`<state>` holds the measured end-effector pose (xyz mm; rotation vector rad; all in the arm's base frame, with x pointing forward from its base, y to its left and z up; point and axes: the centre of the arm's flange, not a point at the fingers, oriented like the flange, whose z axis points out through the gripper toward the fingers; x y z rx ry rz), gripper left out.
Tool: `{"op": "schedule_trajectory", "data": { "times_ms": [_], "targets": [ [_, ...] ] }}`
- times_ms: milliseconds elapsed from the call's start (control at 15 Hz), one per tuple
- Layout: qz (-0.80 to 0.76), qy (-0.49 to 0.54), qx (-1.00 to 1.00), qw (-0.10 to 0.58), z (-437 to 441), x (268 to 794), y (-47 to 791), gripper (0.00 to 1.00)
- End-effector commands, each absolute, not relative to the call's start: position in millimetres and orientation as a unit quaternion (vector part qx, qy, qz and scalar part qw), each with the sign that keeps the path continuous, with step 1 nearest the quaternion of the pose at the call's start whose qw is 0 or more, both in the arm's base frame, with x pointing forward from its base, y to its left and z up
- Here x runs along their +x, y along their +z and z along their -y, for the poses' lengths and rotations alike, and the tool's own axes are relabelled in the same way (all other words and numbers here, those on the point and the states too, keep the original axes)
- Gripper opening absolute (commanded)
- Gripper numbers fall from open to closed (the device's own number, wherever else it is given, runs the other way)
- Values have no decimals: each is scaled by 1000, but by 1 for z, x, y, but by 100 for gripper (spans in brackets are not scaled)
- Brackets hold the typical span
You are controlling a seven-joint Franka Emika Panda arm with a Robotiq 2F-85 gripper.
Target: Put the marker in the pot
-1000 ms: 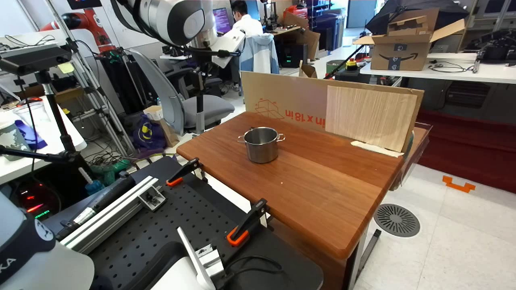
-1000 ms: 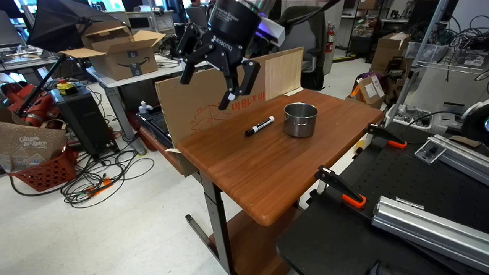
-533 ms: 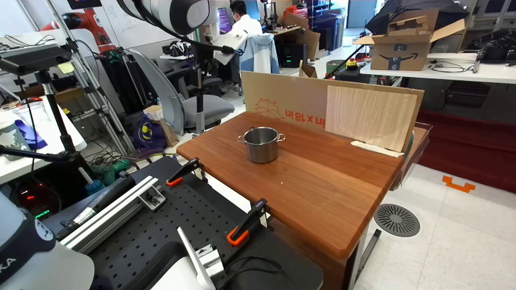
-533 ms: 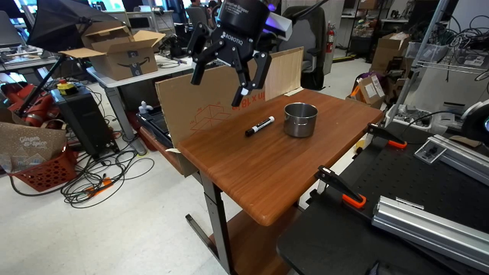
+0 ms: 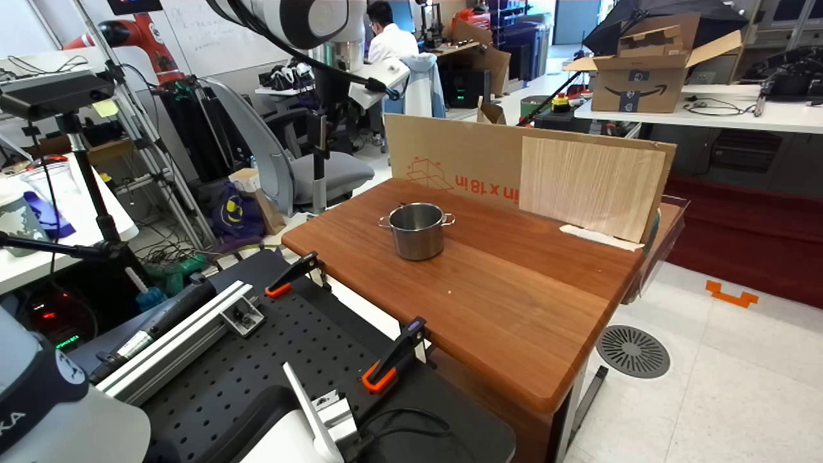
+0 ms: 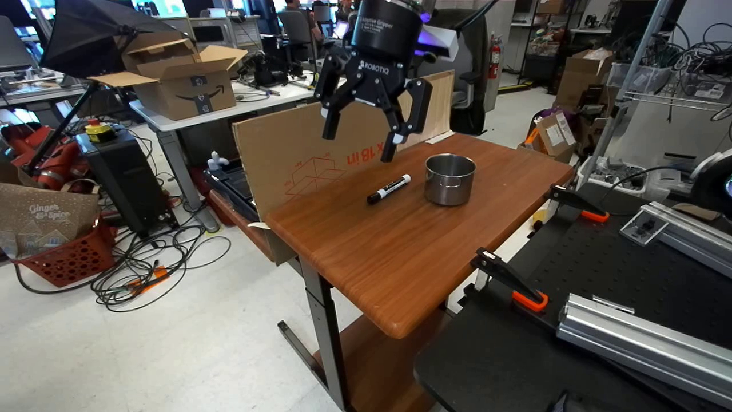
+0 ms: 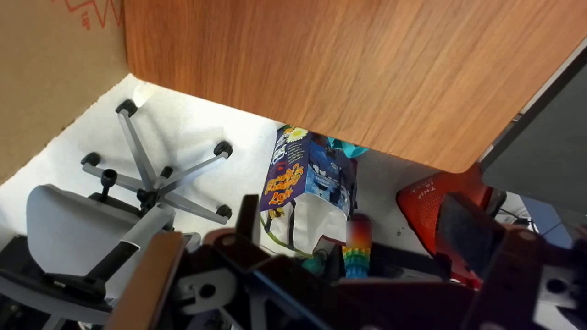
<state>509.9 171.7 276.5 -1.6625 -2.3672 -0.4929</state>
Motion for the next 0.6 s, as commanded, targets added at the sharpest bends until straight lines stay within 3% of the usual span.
{"op": "schedule_trajectory", "data": {
  "times_ms": [0,533],
  "targets": [
    [785,-124,-599,103,-160,513,278,100],
    [740,-70,-666,68,-132,540,250,100]
  ]
}}
